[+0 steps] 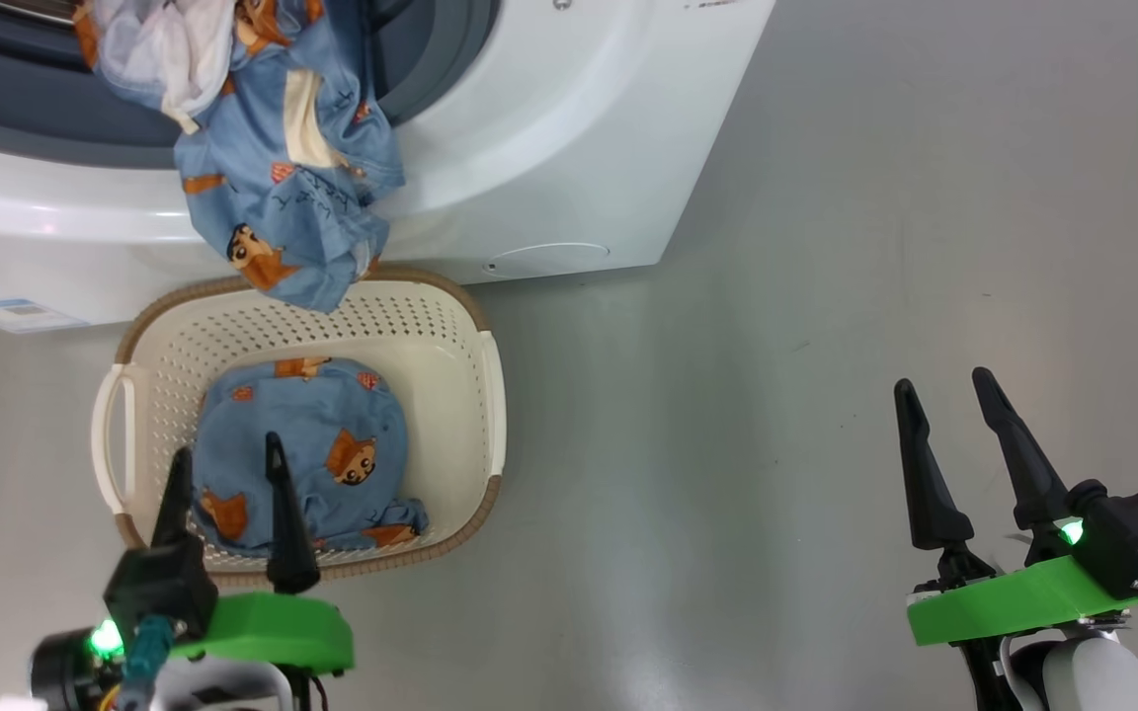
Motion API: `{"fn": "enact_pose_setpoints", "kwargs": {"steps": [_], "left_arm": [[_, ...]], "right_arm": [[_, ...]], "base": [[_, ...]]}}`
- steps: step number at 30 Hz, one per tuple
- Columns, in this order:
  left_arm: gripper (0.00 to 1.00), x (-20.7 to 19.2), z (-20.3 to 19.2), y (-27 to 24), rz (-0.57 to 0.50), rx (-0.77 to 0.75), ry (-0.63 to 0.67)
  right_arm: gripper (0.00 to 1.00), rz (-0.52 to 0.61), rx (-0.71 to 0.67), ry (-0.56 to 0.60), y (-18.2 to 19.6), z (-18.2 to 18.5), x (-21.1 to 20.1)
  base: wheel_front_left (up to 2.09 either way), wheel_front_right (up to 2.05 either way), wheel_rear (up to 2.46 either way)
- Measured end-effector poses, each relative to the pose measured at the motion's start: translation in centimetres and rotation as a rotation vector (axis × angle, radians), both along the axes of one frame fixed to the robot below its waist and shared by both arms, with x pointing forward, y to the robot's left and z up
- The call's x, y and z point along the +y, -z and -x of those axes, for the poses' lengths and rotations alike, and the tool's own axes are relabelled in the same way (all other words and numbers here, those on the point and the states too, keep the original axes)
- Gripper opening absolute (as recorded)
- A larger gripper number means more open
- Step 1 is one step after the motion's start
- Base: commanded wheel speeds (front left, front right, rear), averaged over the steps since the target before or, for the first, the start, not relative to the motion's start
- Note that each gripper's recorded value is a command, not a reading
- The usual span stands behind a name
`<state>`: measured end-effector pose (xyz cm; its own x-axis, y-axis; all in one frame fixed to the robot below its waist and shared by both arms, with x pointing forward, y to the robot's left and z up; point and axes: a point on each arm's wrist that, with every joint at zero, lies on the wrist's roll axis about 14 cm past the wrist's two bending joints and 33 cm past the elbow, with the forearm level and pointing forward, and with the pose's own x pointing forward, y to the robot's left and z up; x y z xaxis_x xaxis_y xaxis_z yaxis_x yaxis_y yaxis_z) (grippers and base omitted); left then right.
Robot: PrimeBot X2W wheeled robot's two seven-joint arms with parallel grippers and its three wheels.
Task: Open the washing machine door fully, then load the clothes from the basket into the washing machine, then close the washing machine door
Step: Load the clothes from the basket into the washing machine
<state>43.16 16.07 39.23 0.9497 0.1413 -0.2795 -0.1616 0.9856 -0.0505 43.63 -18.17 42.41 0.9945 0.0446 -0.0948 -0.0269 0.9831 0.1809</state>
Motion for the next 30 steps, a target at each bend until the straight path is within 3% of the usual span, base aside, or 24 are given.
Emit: {"fn": "enact_pose_setpoints", "kwargs": {"steps": [20,30], "left_arm": [[1.0,-1.7,0.5,-0.2,0.027,-0.003,0.035],[1.0,-4.1,-4.8,0.0,0.059,-0.052,0.109]], "right_arm": [[1.0,0.045,0.019,0.0,0.4,0.5,-0.5],[1.0,0.052,0.074,0.009,2.3,1.1,-0.9]], "base": [[0.0,0.0,0.0],[0.0,0.0,0.0]]}}
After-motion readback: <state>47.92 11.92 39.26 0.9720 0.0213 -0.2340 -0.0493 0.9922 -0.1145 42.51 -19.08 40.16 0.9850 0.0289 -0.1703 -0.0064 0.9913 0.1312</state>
